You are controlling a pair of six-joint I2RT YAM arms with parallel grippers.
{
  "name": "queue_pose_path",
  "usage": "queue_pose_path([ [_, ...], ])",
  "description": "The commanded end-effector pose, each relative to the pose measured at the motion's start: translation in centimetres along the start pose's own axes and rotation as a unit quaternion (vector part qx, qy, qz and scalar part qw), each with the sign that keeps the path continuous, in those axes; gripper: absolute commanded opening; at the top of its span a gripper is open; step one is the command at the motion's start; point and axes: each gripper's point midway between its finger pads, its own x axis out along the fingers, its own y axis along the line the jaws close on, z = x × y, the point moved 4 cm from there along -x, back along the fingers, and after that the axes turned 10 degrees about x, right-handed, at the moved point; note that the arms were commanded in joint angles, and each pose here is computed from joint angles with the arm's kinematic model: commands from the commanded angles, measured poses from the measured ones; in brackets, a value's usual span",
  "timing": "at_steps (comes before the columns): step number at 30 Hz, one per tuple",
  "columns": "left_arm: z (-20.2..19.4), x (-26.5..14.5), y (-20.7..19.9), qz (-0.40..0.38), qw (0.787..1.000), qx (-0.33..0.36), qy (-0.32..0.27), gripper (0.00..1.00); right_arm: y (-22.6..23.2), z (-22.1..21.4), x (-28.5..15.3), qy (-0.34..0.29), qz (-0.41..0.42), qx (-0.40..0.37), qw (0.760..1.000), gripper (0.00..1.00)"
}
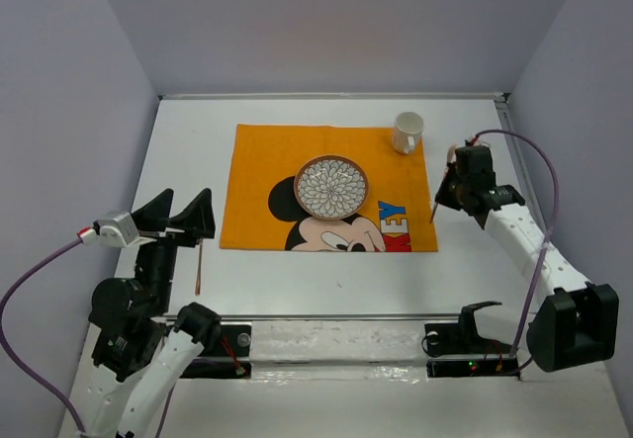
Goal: Set the dinner table for one person
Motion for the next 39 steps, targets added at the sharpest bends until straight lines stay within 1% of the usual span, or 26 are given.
queue_pose_path([
  [1, -0.2, 1.1, -0.2, 0.003, 1.000, 0.009, 0.007, 0.99, 6.3, 0.5, -3.1, -0.035, 0.104, -0.077, 0.991, 0.00],
  [2, -0.4, 1.2, -0.1, 0.008, 1.000, 0.011, 0.012, 0.99, 7.5, 0.0, -3.4, -0.029, 0.139, -0.092, 0.986, 0.00],
  [5, -1.2, 1.9, 0.0, 0.018, 0.999, 0.015, 0.029, 0.99, 10.1, -1.8, -4.2, -0.011, 0.202, -0.119, 0.972, 0.00],
  [7, -1.7, 2.3, 0.1, 0.025, 0.999, 0.018, 0.039, 0.99, 11.4, -2.9, -3.8, 0.018, 0.229, -0.127, 0.965, 0.00],
  [9, -2.1, 2.7, 0.3, 0.035, 0.998, 0.022, 0.047, 0.99, 12.3, -3.9, -2.3, 0.046, 0.237, -0.122, 0.963, 0.00],
  [11, -2.4, 3.0, 0.5, 0.042, 0.997, 0.025, 0.052, 0.99, 12.6, -4.0, -1.2, 0.050, 0.228, -0.118, 0.965, 0.00],
  [13, -3.1, 3.4, 0.9, 0.055, 0.996, 0.029, 0.065, 0.99, 13.0, -3.6, 0.0, 0.038, 0.219, -0.115, 0.968, 0.00],
  [14, -3.2, 3.6, 0.9, 0.059, 0.995, 0.030, 0.069, 0.99, 13.0, -4.0, 1.2, 0.046, 0.207, -0.118, 0.970, 0.00],
  [16, -3.9, 4.0, 1.2, 0.069, 0.994, 0.031, 0.082, 0.99, 13.9, -3.7, 1.9, 0.047, 0.207, -0.115, 0.970, 0.00],
  [20, -5.3, 4.8, 1.4, 0.079, 0.990, 0.035, 0.112, 0.99, 14.1, -4.6, 5.4, 0.058, 0.180, -0.116, 0.975, 0.00],
  [25, -6.7, 5.2, 1.7, 0.090, 0.985, 0.039, 0.143, 0.99, 14.7, -4.8, 7.2, 0.064, 0.173, -0.117, 0.976, 0.00],
  [32, -7.5, 5.3, 1.8, 0.097, 0.980, 0.041, 0.170, 0.99, 13.9, -5.8, 9.3, 0.081, 0.146, -0.111, 0.980, 0.00],
  [33, -7.6, 5.3, 1.8, 0.098, 0.979, 0.042, 0.174, 0.99, 13.5, -5.7, 9.6, 0.073, 0.134, -0.111, 0.982, 0.00],
  [39, -9.1, 5.3, 1.9, 0.106, 0.968, 0.043, 0.223, 0.99, 12.4, -6.3, 10.6, 0.088, 0.110, -0.116, 0.983, 0.00],
])
